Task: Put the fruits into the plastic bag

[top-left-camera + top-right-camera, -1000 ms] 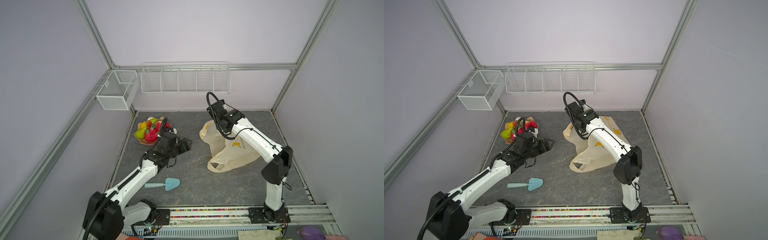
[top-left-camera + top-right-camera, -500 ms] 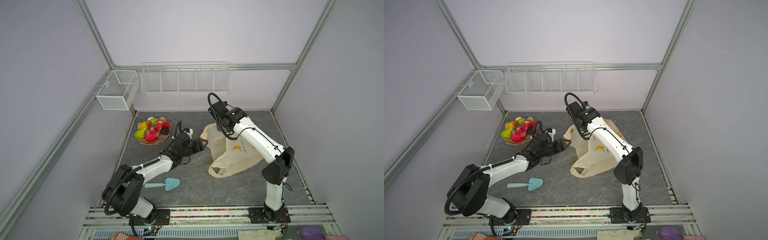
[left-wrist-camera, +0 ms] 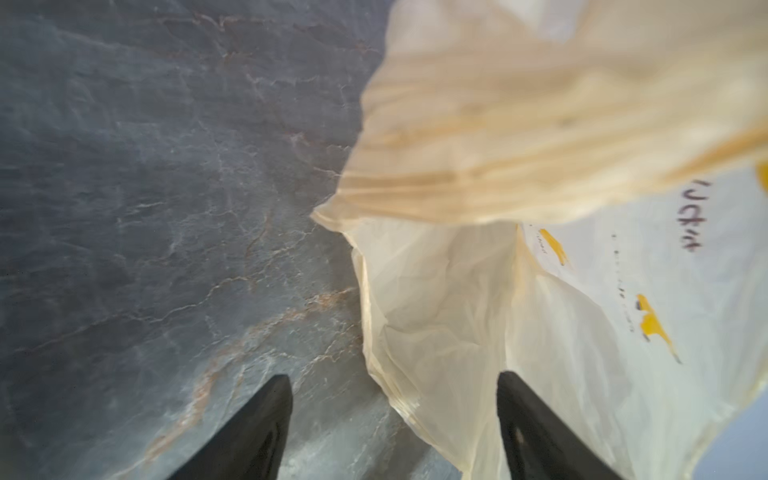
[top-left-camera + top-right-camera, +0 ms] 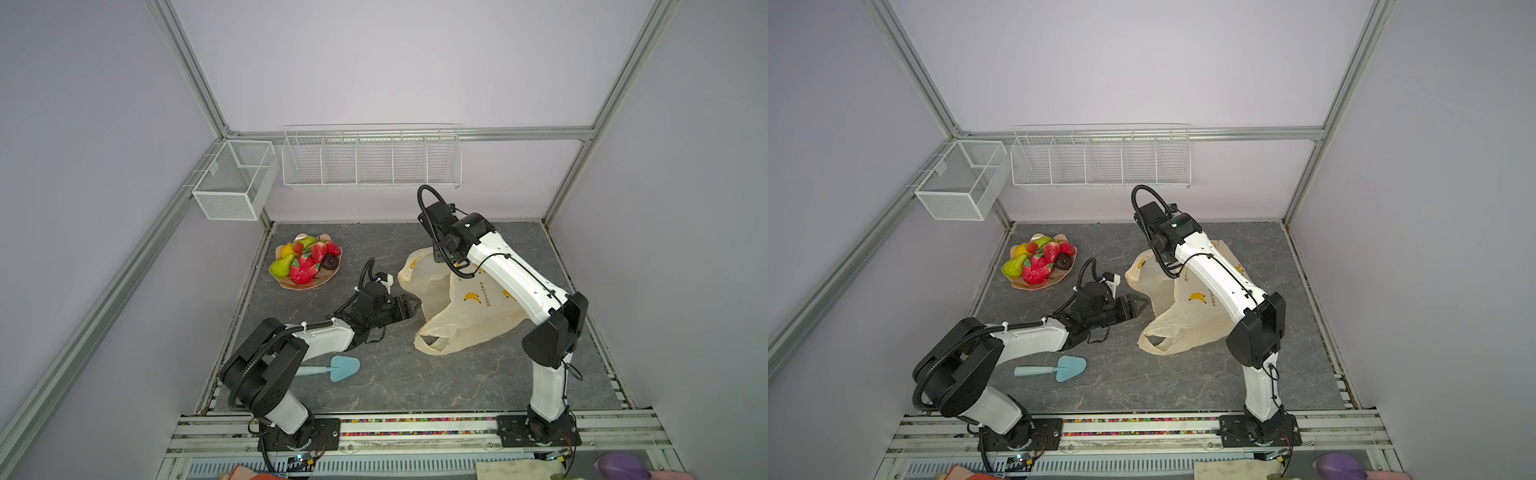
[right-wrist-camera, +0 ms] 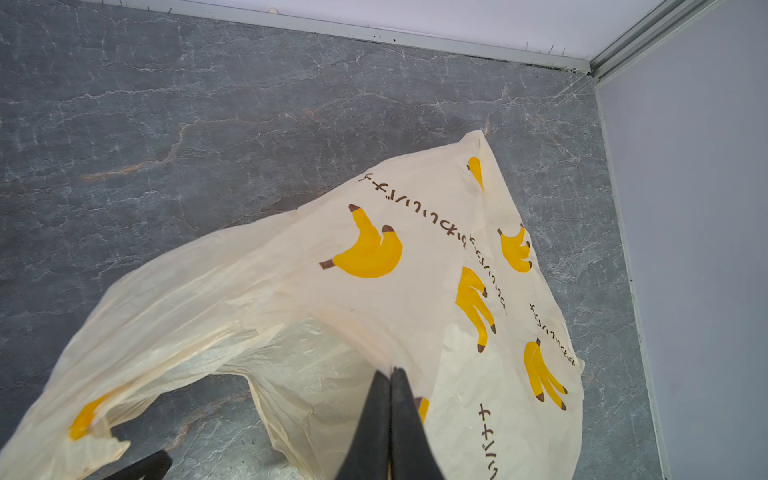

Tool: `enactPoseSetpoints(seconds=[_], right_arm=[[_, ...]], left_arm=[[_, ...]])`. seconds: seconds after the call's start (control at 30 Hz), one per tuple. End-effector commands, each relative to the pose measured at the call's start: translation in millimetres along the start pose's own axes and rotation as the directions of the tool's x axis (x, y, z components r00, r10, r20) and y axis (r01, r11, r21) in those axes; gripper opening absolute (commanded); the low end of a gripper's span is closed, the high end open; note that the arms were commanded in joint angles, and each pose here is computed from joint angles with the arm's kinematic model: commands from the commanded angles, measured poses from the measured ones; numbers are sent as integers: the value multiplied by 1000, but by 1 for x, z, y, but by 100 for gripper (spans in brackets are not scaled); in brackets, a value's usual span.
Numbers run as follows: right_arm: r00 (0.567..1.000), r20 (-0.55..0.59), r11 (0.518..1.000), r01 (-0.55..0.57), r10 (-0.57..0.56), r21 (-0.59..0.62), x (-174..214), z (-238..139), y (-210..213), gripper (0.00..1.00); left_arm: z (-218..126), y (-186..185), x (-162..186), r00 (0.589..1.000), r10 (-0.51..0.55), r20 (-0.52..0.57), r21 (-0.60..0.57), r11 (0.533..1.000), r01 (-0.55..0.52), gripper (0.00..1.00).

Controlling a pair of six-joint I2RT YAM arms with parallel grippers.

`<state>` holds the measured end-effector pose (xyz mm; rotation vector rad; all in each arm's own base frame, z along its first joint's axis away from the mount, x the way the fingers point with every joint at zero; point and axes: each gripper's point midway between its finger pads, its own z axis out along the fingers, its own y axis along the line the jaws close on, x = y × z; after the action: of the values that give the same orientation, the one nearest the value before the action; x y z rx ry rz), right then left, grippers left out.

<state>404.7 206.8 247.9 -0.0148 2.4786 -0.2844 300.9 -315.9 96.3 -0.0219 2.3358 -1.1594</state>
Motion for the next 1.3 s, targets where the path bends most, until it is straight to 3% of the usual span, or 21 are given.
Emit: enactPoseSetpoints(seconds=[0.0, 0.33, 0.43, 0.53, 0.63, 0.73, 0.93, 1.07, 1.2, 1.27], right_arm=[[999, -2, 999, -45, 45, -23, -2, -14, -7, 6], [995, -24, 991, -100, 98, -89, 3, -36, -11, 6], [992, -24, 985, -128, 126, -114, 1, -45, -13, 6], [988, -36, 980, -153, 149, -126, 1, -52, -18, 6], [985, -61, 978, -167, 161, -127, 5, -58, -23, 6], [981, -92, 974, -181, 170, -139, 13, -59, -24, 6], [977, -107, 964, -203, 186, -171, 17, -59, -21, 6], [970, -115, 950, -235, 215, -206, 13, -61, -18, 6], [968, -123, 948, -242, 220, -206, 12, -55, -16, 6], [966, -120, 946, -249, 227, -210, 9, -51, -14, 6]], left_arm=[[13, -6, -14, 999, 23, 27, 2, 1000, -23, 75], [49, -14, -32, 999, 22, 46, 32, 999, -24, 71], [57, -10, -28, 999, 44, 21, 20, 999, -45, 59], [61, 4, -27, 997, 77, -8, -51, 996, -77, 37], [58, 24, -34, 996, 91, -25, -111, 989, -93, 23], [52, 41, -50, 992, 119, -35, -174, 977, -123, 14], [34, 48, -85, 986, 165, -10, -219, 962, -163, 9], [26, 54, -89, 979, 201, -41, -250, 946, -205, 7], [10, 40, -89, 983, 178, -43, -182, 966, -183, 10], [-5, 28, -86, 983, 180, -26, -142, 973, -182, 18]])
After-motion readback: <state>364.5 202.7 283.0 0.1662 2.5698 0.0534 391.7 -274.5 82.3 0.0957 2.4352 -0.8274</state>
